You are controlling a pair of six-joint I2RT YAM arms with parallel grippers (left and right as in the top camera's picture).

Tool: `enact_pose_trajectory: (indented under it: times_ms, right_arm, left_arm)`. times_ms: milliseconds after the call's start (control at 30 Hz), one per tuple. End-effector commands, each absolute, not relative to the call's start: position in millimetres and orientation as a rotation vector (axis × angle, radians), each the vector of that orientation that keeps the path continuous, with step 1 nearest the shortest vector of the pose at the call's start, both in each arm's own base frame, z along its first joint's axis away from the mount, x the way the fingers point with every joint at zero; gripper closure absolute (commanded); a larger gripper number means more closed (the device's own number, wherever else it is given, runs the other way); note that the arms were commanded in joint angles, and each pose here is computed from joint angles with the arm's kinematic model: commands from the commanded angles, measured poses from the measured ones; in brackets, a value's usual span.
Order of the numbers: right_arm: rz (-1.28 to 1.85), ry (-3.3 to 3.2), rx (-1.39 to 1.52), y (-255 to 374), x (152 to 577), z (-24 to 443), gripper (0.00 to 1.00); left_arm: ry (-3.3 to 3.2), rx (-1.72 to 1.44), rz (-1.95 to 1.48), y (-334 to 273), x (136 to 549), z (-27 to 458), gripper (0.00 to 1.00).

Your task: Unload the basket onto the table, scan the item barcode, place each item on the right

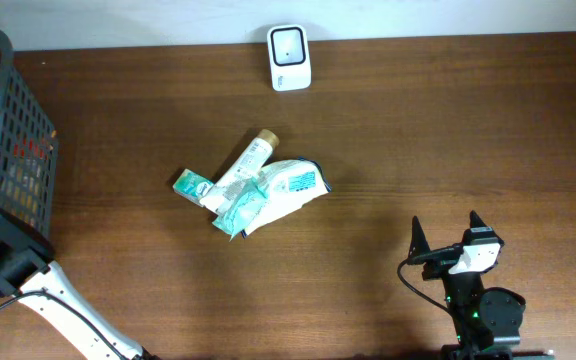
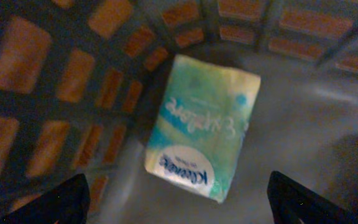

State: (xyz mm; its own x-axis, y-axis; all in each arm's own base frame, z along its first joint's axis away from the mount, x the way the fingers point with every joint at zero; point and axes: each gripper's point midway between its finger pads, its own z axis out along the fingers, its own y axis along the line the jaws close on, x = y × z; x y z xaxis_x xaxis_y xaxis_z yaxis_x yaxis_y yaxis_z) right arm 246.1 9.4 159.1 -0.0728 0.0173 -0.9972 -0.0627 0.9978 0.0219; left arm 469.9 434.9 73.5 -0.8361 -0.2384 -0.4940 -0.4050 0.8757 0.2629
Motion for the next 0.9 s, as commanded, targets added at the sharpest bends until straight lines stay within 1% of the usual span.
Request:
enact_pose_trajectory:
  times_ms: [0, 167, 200, 233, 300, 333, 367, 400, 500, 567, 633, 667, 733, 800, 867]
  right_arm:
    - [0.069, 1.645, -0.038, 10, 246, 157, 0.01]
    - [0.068, 1.644, -0.038, 10, 246, 157, 0.01]
    - [0.068, 1.645, -0.038, 10, 246, 157, 0.02]
    - [0.068, 1.645, -0.038, 10, 246, 157, 0.01]
    - [0.068, 1.645, -0.038, 10, 246, 157, 0.01]
    - [0.068, 1.645, -0.038, 10, 246, 157, 0.01]
    - [0.068, 1.645, -0.038, 10, 246, 157, 0.01]
    - [0.068, 1.644, -0.038, 10, 246, 157, 0.01]
    - [0.068, 1.645, -0.038, 10, 246, 157, 0.01]
    - [0.068, 1.645, -0.038, 10, 246, 157, 0.01]
    - [0.068, 1.645, -0.038, 10, 246, 157, 0.01]
    - [0.068, 1.644, -0.038, 10, 246, 157, 0.01]
    - [0.069, 1.645, -0.038, 10, 246, 157, 0.01]
    - [0.068, 1.645, -0.038, 10, 246, 157, 0.01]
    - [0.068, 1.645, -0.038, 10, 246, 157, 0.01]
  left_arm:
    - [2.741, -0.49, 0.366, 426, 459, -42, 0.1]
    - [2.824, -0.503, 0.305, 415, 446, -96, 0.11]
    - [2.848, -0.507, 0.287, 411, 442, -99, 0.21]
    - [2.852, -0.51, 0.283, 410, 441, -99, 0.25]
    - [2.842, -0.532, 0.283, 410, 442, -86, 0.29]
    - [2.811, -0.595, 0.285, 412, 444, -70, 0.3]
    - [2.757, -0.66, 0.298, 416, 448, -43, 0.29]
    - [2.705, -0.693, 0.315, 420, 452, -12, 0.3]
    - [2.541, -0.813, 0.34, 418, 455, 86, 0.25]
    - [2.446, -0.847, 0.353, 404, 446, 163, 0.19]
    - [2.379, -0.854, 0.36, 377, 424, 239, 0.05]
    - [2.357, -0.84, 0.365, 363, 414, 268, 0.01]
    - [2.332, -0.778, 0.303, 320, 394, 320, 0.01]
    - [2.333, -0.732, 0.233, 285, 378, 346, 0.01]
    - [2.347, -0.698, 0.166, 255, 362, 362, 0.01]
